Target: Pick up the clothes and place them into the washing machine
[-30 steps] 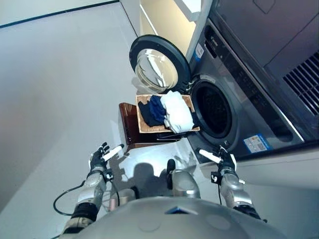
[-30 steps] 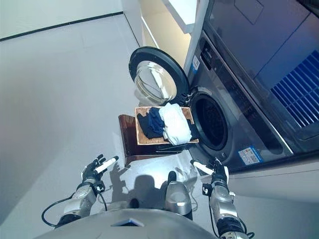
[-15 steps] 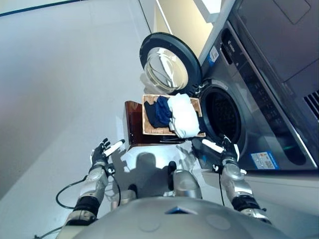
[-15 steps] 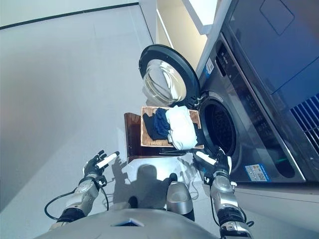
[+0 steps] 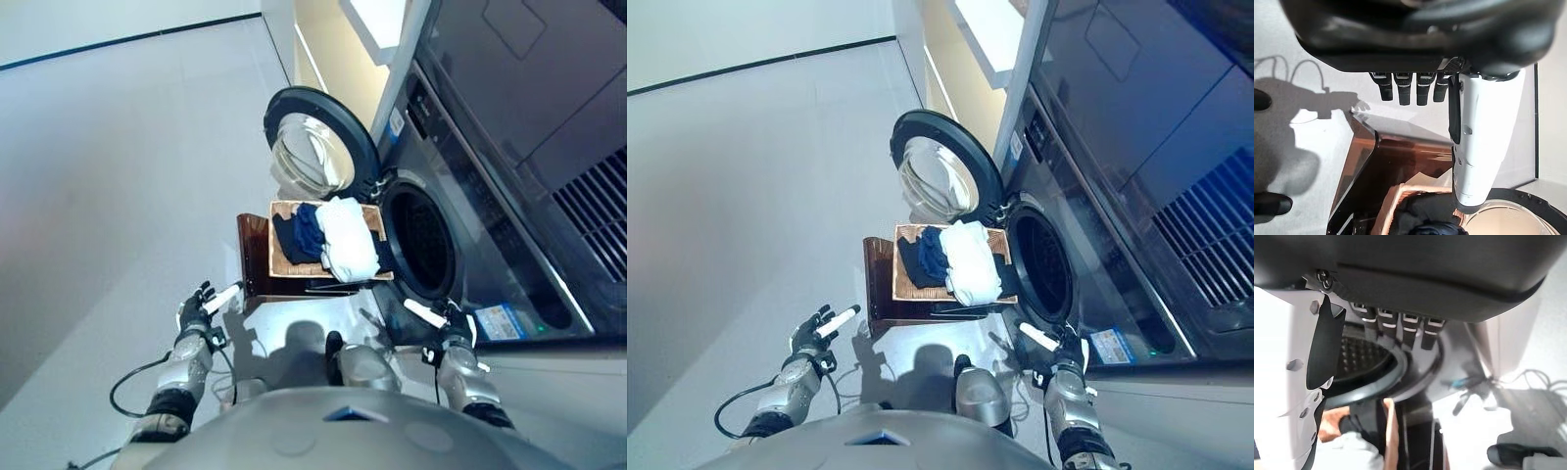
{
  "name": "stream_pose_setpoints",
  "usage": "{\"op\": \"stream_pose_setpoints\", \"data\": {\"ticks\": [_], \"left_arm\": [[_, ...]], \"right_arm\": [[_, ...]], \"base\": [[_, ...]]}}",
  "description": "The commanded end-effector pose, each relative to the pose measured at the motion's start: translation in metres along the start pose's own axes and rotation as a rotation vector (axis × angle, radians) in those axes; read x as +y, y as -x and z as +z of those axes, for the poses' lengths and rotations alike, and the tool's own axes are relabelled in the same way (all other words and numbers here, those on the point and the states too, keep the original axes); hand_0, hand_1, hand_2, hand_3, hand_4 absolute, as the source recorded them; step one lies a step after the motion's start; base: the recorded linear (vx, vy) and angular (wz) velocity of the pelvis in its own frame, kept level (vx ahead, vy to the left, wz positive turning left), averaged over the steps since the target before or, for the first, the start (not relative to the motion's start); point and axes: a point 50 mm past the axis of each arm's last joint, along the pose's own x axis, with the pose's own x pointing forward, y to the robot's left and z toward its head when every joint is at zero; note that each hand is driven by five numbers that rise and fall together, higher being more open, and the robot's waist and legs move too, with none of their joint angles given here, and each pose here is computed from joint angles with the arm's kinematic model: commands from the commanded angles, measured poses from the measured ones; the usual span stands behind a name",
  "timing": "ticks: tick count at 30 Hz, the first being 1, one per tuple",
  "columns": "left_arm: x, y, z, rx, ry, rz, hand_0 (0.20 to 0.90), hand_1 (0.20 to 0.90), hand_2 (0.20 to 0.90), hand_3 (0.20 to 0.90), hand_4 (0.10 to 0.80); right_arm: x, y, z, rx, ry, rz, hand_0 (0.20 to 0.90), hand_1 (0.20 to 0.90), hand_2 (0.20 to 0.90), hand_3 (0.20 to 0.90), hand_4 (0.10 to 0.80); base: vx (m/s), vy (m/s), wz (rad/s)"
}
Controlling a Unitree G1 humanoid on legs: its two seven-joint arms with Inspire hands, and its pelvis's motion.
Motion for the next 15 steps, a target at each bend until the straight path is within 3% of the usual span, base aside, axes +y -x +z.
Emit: {"op": "stream_pose_setpoints", "data": {"ticks": [1, 7, 15], "left_arm": [[-0.003, -0.004, 0.047, -0.195, 0.011, 0.001, 0.9, 0.9, 0.9, 0.9, 0.8], [-0.006, -0.004, 0.05, -0.21, 0.012, -0.004, 0.9, 0.9, 0.9, 0.9, 0.8], [-0.002, -0.002, 0.052, -0.227, 0.017, 0.002, 0.9, 0.9, 0.9, 0.9, 0.8]], "right_arm": [[-0.013, -0.008, 0.05, -0.203, -0.065, -0.083, 0.9, 0.9, 0.9, 0.9, 0.8], [-0.009, -0.01, 0.058, -0.218, -0.061, -0.081, 0.9, 0.9, 0.9, 0.9, 0.8], [0.002, -0.01, 0.061, -0.219, -0.092, -0.049, 0.9, 0.9, 0.9, 0.9, 0.8]], "base": [[0.06, 0.022, 0.14], [0.089, 0.097, -0.26], [0.139, 0.206, -0.32]]}}
